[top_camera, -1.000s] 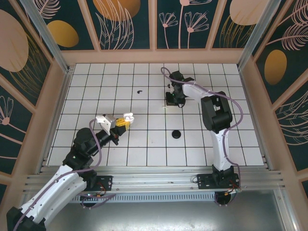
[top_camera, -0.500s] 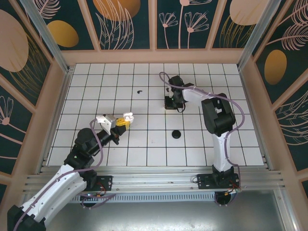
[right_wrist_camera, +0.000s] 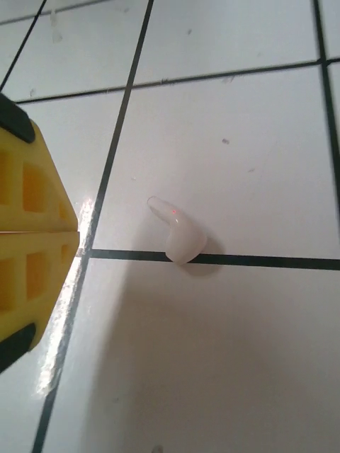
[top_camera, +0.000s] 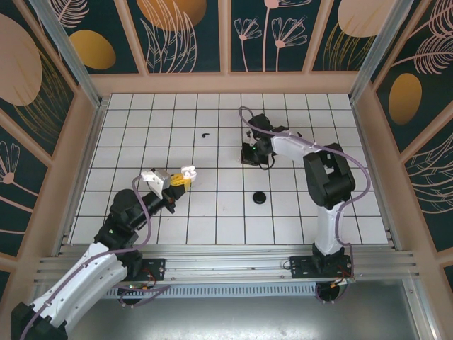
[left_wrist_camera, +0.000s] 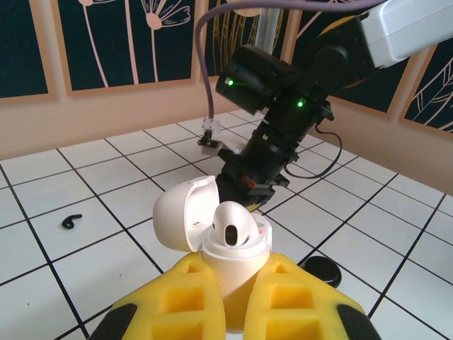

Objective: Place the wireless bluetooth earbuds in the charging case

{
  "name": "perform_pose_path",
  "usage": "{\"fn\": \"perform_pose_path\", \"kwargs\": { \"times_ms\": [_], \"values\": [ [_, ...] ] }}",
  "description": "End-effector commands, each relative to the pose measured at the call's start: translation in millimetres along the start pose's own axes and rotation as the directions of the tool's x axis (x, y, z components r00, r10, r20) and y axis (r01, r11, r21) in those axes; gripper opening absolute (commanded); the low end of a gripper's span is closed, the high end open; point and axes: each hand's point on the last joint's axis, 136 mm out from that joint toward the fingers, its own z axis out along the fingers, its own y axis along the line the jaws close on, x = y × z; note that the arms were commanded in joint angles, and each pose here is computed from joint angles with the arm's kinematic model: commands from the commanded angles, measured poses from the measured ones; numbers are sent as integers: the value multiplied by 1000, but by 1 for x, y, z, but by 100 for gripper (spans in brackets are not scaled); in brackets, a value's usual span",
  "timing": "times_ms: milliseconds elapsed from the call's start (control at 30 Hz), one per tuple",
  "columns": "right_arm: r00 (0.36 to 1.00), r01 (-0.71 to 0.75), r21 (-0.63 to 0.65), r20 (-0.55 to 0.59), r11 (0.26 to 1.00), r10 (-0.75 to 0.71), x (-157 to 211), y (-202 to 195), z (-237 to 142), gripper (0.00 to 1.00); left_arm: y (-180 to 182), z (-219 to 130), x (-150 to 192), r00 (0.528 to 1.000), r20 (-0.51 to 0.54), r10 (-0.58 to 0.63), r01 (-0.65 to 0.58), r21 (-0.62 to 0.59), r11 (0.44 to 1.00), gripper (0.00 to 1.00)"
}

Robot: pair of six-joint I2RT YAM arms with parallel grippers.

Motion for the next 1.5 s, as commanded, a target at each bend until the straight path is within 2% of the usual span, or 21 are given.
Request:
{"fn": "perform_pose_path", "kwargs": {
  "times_ms": [0, 300, 600, 867, 1467],
  "values": [
    [993, -89, -25, 77, 996, 91, -11, 4, -16, 16, 0, -1, -9, 999, 50, 3, -3, -3, 1000, 0],
    [978, -176, -9, 114, 984, 176, -21, -1, -1, 36, -3, 7, -20, 997, 49, 54, -54, 16, 998, 0],
    [978, -189, 29, 92, 982, 186, -23, -1, 18, 42, -5, 12, -20, 997, 43, 66, -67, 33, 997, 0],
    [979, -186, 61, 93, 981, 180, -33, -1, 27, 42, -4, 10, -19, 996, 44, 75, -76, 23, 997, 0],
    [988, -155, 131, 37, 979, 152, -23, -1, 46, 36, -1, 9, -17, 996, 37, 86, -86, 9, 996, 0]
  ]
}}
